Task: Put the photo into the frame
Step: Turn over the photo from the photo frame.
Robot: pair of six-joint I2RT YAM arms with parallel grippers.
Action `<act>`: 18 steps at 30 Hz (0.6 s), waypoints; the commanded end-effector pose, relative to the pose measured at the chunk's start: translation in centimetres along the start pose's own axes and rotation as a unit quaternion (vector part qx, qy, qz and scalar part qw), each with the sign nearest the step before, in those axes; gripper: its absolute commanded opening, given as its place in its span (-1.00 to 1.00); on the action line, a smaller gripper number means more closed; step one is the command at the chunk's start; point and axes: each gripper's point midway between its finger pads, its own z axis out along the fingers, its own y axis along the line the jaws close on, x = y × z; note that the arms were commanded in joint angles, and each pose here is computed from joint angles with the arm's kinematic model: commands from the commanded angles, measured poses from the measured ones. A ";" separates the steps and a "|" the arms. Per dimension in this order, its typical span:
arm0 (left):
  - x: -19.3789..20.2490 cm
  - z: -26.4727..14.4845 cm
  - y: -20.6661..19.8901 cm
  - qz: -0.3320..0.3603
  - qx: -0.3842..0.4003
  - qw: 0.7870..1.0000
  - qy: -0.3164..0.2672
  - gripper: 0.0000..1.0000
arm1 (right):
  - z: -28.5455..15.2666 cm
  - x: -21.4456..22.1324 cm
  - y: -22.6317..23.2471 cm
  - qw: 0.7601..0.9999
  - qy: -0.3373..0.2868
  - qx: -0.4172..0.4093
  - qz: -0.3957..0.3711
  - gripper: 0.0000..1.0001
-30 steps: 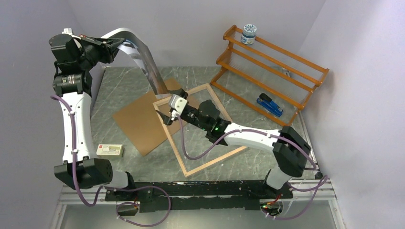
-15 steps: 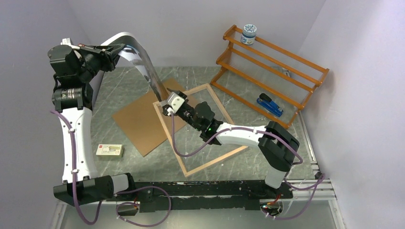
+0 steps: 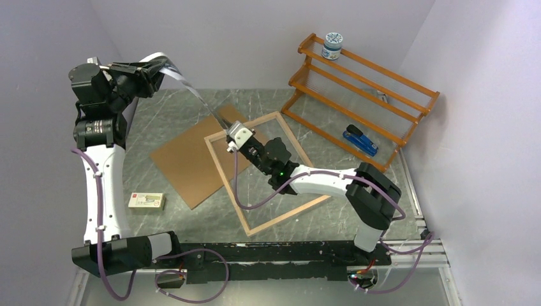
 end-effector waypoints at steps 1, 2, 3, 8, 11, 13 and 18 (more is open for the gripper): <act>0.3 -0.9 -2.8 0.028 0.057 0.998 -0.008 -0.30 | -0.7 -3.5 -2.0 0.999 -0.040 0.021 0.018 -1.00; 0.2 -0.9 -2.9 0.033 0.059 0.998 -0.009 -0.14 | -0.9 -3.8 -1.8 0.999 -0.041 0.015 0.021 -1.00; 0.2 -0.9 -2.9 0.039 0.058 0.997 -0.011 0.04 | -1.1 -4.1 -1.8 0.999 -0.043 0.011 0.026 -1.00; 0.0 -0.7 -3.3 0.095 0.067 0.993 -0.015 0.62 | -1.9 -5.1 -2.2 0.996 -0.032 -0.028 0.082 -1.00; 0.0 -0.6 -3.9 0.138 0.074 0.987 -0.017 0.77 | -2.1 -5.6 -3.4 0.988 -0.007 -0.058 0.142 -1.00; 0.1 -0.6 -4.1 0.166 0.076 0.983 -0.015 0.84 | -2.5 -6.2 -4.5 0.978 0.004 -0.077 0.193 -1.00; 0.7 -0.4 -4.5 0.240 0.090 0.966 0.008 0.88 | -3.6 -6.2 -6.9 0.961 0.038 -0.079 0.264 -1.00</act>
